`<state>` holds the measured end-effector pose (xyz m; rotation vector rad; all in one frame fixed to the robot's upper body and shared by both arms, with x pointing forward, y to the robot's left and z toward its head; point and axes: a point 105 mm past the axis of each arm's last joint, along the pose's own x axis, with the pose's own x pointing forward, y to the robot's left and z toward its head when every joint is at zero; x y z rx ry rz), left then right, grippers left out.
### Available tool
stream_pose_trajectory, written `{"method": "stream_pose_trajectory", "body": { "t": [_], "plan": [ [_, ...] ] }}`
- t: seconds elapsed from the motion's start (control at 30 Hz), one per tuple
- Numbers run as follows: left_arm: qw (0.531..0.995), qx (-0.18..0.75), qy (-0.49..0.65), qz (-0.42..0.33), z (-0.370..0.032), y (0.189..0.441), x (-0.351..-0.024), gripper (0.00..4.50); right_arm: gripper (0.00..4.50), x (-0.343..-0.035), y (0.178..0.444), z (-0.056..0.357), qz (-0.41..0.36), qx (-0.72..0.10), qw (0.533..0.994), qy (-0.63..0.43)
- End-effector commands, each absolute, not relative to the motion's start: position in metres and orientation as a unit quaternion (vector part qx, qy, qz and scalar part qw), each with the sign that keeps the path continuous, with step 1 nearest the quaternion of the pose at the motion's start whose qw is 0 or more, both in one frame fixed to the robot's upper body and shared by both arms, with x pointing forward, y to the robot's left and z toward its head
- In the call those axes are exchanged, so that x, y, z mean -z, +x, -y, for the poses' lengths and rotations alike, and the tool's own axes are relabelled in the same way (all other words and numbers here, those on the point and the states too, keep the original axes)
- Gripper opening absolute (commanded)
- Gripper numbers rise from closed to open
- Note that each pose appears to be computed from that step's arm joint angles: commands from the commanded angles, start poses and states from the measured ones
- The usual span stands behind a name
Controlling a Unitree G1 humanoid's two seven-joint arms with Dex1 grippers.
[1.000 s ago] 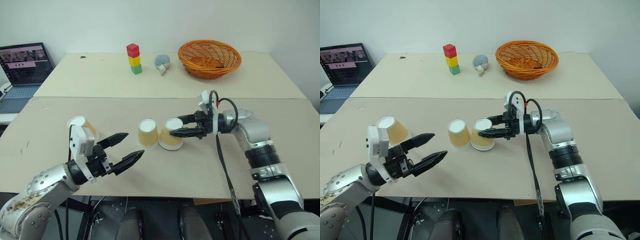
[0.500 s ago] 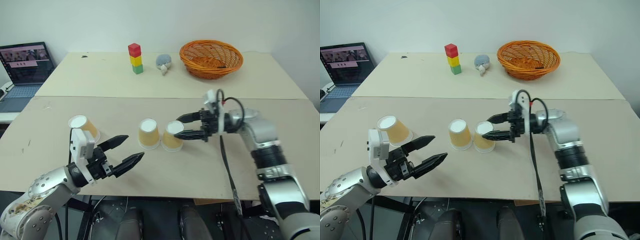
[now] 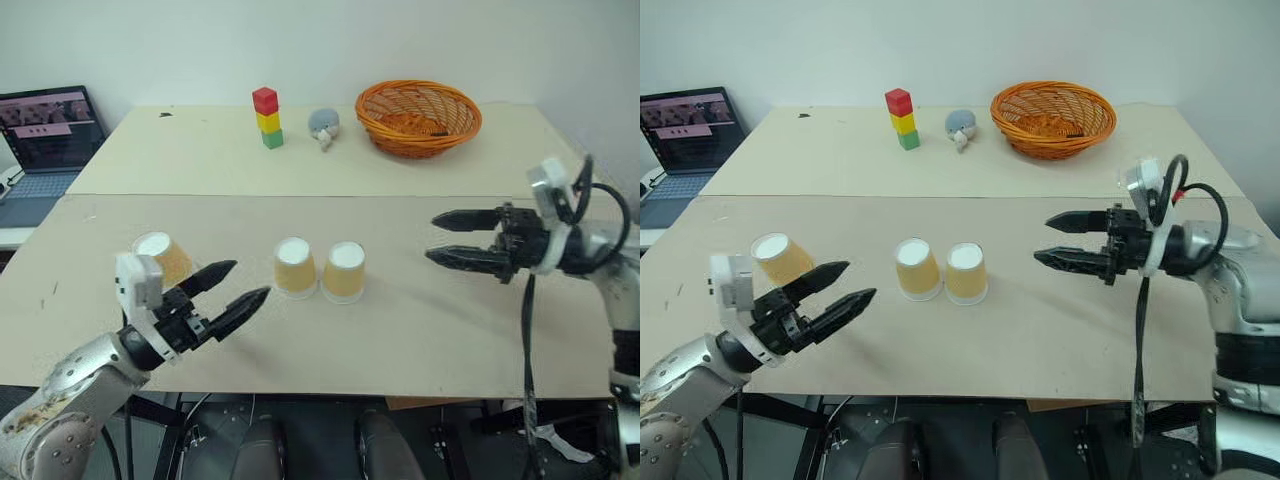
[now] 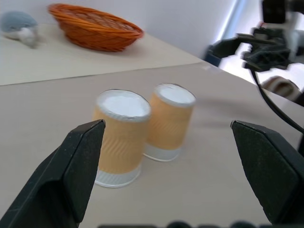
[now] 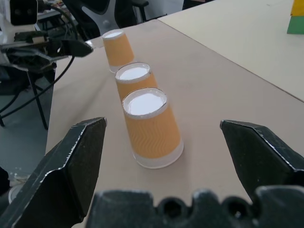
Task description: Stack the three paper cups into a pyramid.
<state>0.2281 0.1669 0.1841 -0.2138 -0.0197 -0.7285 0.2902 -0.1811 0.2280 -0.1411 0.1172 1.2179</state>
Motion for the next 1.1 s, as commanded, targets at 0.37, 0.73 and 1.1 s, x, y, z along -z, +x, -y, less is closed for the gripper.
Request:
{"method": "stream_pose_trajectory", "body": {
  "t": [0.37, 0.73, 1.1],
  "plan": [
    [0.997, 0.001, 0.032, 0.065, -0.232, 0.239, -0.162, 4.5, 4.48, -0.214, 0.274, 0.145, -0.035, -0.589, 0.802, -0.096],
    [0.992, -0.077, -0.016, 0.097, -0.249, 0.277, -0.181, 4.5, 4.48, -0.224, 0.272, 0.148, -0.011, -0.578, 0.812, -0.079],
    [0.989, -0.099, -0.052, 0.102, -0.257, 0.305, -0.188, 4.5, 4.48, -0.229, 0.269, 0.157, -0.003, -0.554, 0.829, -0.075]
  ]
}}
